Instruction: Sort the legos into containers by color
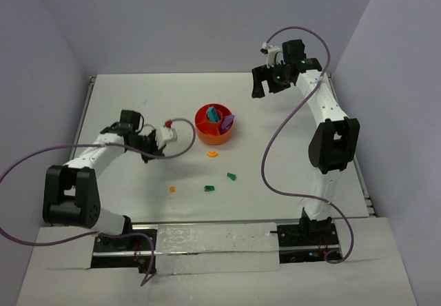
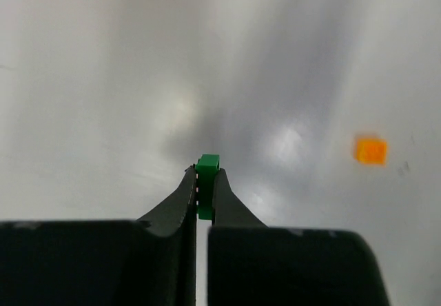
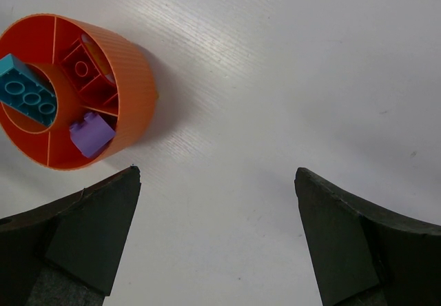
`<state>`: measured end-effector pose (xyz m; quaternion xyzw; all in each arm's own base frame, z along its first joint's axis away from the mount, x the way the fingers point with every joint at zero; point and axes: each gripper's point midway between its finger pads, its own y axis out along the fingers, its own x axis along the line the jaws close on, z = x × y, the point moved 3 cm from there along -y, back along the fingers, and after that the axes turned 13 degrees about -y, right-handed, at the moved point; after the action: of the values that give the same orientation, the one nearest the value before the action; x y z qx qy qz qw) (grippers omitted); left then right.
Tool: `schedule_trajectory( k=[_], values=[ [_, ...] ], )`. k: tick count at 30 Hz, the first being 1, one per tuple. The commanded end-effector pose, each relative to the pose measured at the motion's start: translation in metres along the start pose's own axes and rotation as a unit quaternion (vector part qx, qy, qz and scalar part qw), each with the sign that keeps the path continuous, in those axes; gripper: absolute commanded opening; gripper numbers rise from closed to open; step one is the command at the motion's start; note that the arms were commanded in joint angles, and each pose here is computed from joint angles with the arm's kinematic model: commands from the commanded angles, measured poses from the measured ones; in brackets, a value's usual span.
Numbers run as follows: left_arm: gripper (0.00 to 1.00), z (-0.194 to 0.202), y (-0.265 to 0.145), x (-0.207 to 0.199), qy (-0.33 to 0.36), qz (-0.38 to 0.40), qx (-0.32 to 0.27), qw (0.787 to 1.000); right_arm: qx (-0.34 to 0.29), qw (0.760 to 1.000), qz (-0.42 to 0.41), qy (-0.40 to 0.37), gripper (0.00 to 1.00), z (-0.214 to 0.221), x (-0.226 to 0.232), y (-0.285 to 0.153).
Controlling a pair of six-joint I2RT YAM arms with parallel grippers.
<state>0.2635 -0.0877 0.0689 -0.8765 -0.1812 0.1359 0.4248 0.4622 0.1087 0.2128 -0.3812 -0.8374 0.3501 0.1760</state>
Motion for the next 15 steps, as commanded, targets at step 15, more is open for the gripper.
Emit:
schedule_trajectory(
  k=[15],
  values=[
    [0.0, -0.258, -0.03, 0.092, -0.237, -0.006, -0.284, 0.929, -0.035, 0.999, 0.03, -0.021, 1.0, -0.017, -0.001, -0.038]
  ],
)
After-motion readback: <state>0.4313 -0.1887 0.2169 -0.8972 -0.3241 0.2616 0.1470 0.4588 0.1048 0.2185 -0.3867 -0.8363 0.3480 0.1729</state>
